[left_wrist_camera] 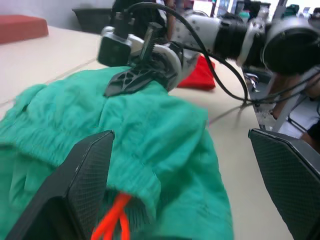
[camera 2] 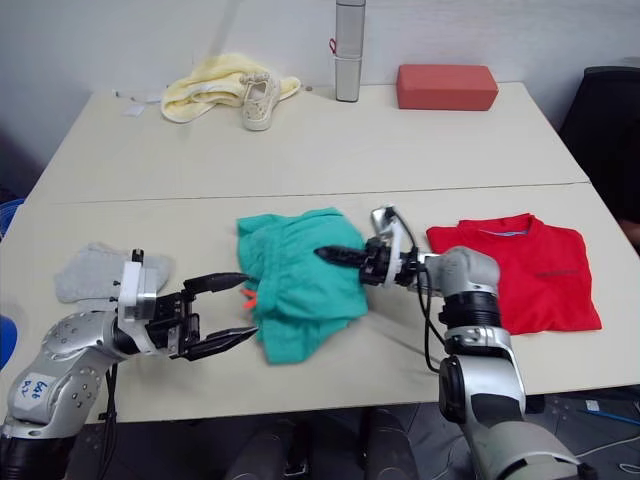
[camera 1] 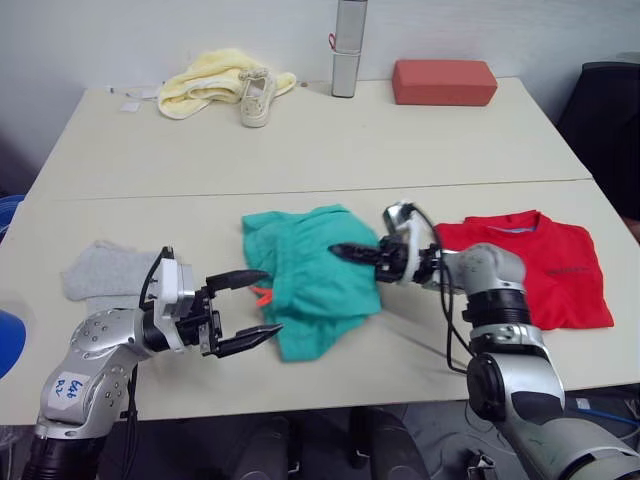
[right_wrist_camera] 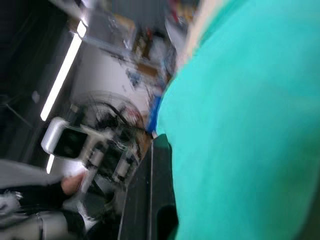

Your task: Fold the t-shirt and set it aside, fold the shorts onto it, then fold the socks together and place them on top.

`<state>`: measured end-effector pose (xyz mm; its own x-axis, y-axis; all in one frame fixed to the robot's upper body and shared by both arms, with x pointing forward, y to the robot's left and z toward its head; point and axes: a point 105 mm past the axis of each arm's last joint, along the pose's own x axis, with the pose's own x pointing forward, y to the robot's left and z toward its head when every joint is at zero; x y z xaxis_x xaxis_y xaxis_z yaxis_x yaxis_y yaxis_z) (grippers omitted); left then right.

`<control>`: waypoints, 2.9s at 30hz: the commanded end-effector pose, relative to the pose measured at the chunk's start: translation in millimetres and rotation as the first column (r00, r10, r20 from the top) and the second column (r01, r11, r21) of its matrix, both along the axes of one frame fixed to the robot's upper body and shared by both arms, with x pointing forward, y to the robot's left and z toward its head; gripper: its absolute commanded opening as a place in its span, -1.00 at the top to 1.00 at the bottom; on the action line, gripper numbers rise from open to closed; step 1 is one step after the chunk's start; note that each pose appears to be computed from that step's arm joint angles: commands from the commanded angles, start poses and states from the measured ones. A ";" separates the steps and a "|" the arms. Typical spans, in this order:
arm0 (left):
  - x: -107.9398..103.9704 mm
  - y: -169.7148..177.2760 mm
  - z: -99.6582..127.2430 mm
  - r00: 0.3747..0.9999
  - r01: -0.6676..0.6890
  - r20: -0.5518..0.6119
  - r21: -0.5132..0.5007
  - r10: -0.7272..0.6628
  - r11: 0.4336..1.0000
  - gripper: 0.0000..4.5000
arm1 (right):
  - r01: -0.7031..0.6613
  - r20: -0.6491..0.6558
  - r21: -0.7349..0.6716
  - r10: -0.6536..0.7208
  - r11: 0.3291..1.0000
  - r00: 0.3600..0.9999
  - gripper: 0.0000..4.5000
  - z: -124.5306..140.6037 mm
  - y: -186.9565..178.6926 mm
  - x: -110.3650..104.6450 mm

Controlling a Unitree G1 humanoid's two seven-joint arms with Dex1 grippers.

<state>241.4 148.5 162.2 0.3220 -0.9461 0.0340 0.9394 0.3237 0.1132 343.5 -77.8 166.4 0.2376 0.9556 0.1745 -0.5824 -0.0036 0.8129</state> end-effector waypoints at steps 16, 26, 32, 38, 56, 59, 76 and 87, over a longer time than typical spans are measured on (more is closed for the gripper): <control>34.0 -36.4 0.5 0.979 0.201 0.000 -0.096 -0.202 0.975 -1.00 | 0.740 0.300 0.431 -0.855 0.517 0.423 0.99 141.8 -165.4 -21.1; 43.2 -42.1 -0.2 0.969 0.246 0.009 -0.086 -0.246 0.966 -1.00 | 0.856 0.144 0.508 -0.989 0.098 0.028 0.99 156.7 -242.5 -17.7; 40.4 -40.4 -1.5 0.969 0.245 0.007 -0.082 -0.245 0.966 -1.00 | 0.894 0.025 0.444 -0.997 -0.059 -0.078 0.99 103.3 -240.4 -47.1; 34.0 -36.7 -1.9 0.974 0.227 -0.007 -0.087 -0.228 0.970 -1.00 | 0.942 -0.090 0.257 -0.976 -0.214 -0.197 0.99 34.4 -240.7 -77.0; 24.9 -44.2 -7.4 0.977 0.206 -0.039 -0.106 -0.211 0.973 -1.00 | 0.973 0.000 -0.215 -0.996 -0.089 -0.091 0.99 -43.4 -210.2 -57.5; 25.5 -44.0 -7.2 0.978 0.203 -0.036 -0.107 -0.207 0.973 -1.00 | 0.966 0.017 -0.241 -0.995 -0.098 -0.096 0.99 -43.4 -204.8 -50.4; 26.5 -37.5 -7.6 0.982 0.183 -0.026 -0.083 -0.186 0.980 -1.00 | 0.908 0.096 -0.418 -0.992 0.037 0.084 -0.07 -41.5 -212.0 -70.7; 25.5 -11.6 -9.1 0.997 0.068 -0.039 -0.057 -0.071 0.996 -1.00 | 0.787 0.329 -0.575 -0.817 0.223 0.473 -0.98 1.1 -260.1 -137.7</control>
<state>269.6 132.0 141.9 0.2422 -0.9685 0.0586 0.9699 0.2433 0.0135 208.0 -343.5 143.0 0.9111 0.0049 -0.4122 0.2084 0.8572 0.4709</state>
